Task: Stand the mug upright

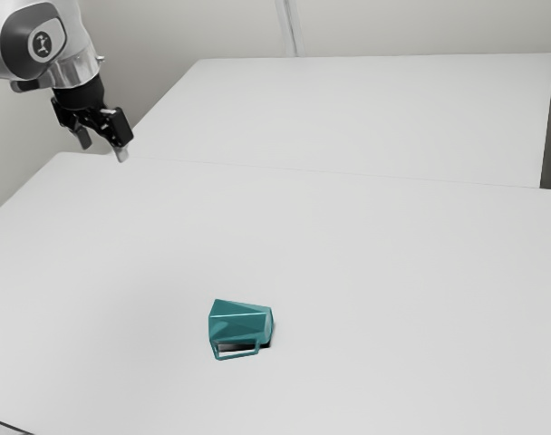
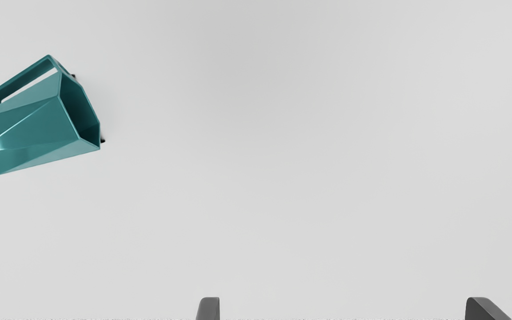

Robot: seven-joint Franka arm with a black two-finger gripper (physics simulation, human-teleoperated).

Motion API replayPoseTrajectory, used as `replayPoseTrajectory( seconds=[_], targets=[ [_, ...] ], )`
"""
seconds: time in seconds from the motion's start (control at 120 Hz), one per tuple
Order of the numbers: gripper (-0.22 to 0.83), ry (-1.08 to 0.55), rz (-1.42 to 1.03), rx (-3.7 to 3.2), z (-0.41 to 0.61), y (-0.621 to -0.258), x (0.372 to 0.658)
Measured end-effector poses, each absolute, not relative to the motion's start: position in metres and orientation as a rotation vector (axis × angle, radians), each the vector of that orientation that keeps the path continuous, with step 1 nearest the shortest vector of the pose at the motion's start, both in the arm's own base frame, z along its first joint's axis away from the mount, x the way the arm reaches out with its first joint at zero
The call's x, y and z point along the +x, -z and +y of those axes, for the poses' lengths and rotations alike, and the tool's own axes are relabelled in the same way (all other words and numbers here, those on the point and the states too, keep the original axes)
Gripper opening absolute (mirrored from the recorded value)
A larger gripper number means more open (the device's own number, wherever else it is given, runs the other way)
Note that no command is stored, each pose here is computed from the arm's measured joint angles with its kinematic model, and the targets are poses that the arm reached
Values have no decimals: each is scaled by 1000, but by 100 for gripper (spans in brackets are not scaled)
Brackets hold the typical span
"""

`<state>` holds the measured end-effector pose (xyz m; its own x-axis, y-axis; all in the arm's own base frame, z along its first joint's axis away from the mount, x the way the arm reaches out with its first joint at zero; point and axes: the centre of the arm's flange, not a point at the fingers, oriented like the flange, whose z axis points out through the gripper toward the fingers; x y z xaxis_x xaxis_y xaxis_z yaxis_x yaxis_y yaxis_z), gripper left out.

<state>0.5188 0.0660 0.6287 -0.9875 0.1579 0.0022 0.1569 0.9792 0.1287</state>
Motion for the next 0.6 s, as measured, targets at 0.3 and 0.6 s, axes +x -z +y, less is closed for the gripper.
replayPoseTrajectory(
  seconds=[0.3, 0.6],
  targets=[
    [62, -162, 3126, 254, 63, -622, 503],
    [62, 408, 3249, 47, 74, -516, 480]
  ],
)
